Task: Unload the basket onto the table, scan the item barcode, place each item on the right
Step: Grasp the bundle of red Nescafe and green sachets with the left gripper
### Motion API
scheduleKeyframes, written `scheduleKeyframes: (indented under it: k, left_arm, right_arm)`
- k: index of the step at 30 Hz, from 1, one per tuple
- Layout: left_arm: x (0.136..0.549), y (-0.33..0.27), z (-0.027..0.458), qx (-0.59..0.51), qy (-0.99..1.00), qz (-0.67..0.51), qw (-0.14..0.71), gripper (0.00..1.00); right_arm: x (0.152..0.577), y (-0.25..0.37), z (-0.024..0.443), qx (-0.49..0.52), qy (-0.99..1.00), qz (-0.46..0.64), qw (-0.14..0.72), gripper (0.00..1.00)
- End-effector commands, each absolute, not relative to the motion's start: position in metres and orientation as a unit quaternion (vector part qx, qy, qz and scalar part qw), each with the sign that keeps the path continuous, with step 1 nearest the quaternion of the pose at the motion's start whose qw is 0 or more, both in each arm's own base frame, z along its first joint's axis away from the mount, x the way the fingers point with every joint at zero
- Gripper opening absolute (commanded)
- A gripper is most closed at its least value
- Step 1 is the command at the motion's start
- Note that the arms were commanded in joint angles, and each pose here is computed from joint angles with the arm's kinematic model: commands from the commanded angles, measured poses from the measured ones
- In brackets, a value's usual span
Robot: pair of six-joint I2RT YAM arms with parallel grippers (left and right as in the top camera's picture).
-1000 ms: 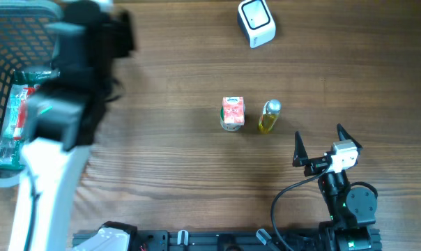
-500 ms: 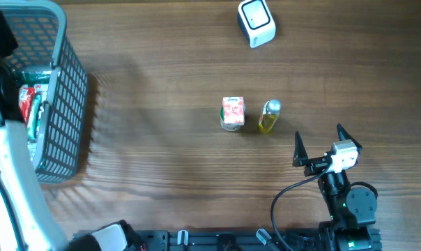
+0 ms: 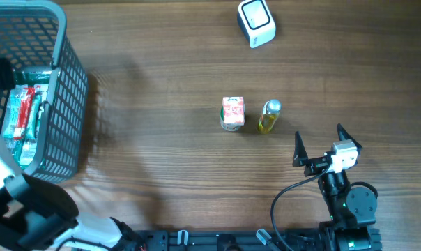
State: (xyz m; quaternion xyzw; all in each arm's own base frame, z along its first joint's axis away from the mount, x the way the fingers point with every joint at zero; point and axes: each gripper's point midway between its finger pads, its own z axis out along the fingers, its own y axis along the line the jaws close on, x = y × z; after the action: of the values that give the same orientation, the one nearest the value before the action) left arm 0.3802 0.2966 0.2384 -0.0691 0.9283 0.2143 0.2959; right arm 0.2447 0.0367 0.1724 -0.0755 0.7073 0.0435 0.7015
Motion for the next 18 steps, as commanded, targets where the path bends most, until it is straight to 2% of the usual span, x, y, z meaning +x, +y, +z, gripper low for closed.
scheduleKeyframes:
  k: [1,10,18]
  left_arm:
    - [0.386,0.291,0.198,-0.002,0.949,0.175,0.263,1.00]
    - [0.379,0.290,0.101,0.000,0.981,0.105,0.161,1.00]
    - [0.363,0.304,0.065,-0.020,0.989,0.081,0.125,0.99]
  right_arm:
    - [0.244,0.040,0.173,-0.075,0.707,0.056,0.701,1.00]
    - [0.244,0.040,0.173,-0.075,0.707,0.056,0.701,1.00]
    - [0.244,0.040,0.173,-0.074,0.707,0.057,0.701,1.00]
